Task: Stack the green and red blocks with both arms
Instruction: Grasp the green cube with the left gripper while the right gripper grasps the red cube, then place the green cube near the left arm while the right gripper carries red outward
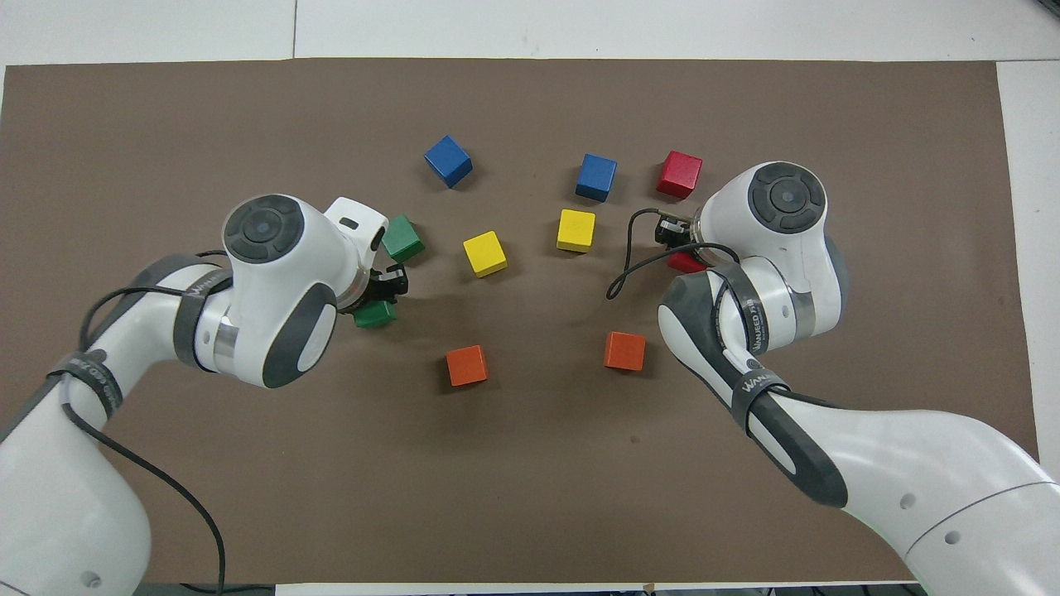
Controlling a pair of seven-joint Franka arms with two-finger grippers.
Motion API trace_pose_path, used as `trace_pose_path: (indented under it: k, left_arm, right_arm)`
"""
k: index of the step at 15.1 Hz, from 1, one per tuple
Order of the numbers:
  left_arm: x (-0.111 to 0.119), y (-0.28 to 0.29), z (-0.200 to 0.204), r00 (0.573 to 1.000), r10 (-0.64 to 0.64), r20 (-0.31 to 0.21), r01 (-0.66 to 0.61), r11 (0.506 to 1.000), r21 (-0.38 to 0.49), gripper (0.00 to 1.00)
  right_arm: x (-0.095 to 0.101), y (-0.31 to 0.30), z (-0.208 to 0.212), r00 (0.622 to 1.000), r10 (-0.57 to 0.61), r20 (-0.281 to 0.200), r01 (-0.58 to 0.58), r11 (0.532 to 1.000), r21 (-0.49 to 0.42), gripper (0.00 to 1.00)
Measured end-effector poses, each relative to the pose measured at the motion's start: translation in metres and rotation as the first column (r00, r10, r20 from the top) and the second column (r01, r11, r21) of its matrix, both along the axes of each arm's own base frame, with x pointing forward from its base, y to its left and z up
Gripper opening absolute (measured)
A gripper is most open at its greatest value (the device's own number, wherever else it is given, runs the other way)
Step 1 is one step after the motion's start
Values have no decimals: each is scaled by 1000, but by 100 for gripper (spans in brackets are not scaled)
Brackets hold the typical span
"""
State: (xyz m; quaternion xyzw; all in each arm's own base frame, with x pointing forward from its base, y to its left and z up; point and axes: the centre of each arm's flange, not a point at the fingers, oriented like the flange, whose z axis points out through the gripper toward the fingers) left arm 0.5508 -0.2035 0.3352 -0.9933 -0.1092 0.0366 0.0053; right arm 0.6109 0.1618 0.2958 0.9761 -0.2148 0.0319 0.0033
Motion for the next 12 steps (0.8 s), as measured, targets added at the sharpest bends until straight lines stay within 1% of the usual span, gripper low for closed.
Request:
trace_pose_path:
  k: [2,3,5,7,8,10,12]
  left_arm:
    - [21,55,37,998,-65,-11,65,998,6,55]
    - [32,91,51,995,-102,-2,102,995,1,55]
    - [45,159,60,987,-161,23,162,987,-8,55]
    - [51,208,56,979,-198,51,198,980,-12,55]
    - [54,222,48,976,-211,63,212,977,-14,55]
    - [61,225,27,971,-224,82,226,974,-22,55]
    - [66,218,3,968,-233,90,237,971,-34,55]
  right_arm:
    - [0,1,0,1000,2,0,-2,1000,0,55]
    - [0,2,0,1000,3,0,-3,1000,0,55]
    - [0,-1,3,999,32,1,-32,999,-3,55]
    - [4,-15,15,993,116,5,-116,993,-12,55]
    - [7,-30,27,985,170,7,-170,985,-18,55]
    - [12,-78,53,964,266,17,-265,964,-31,55]
    - [12,-139,67,943,334,15,-333,942,-44,55]
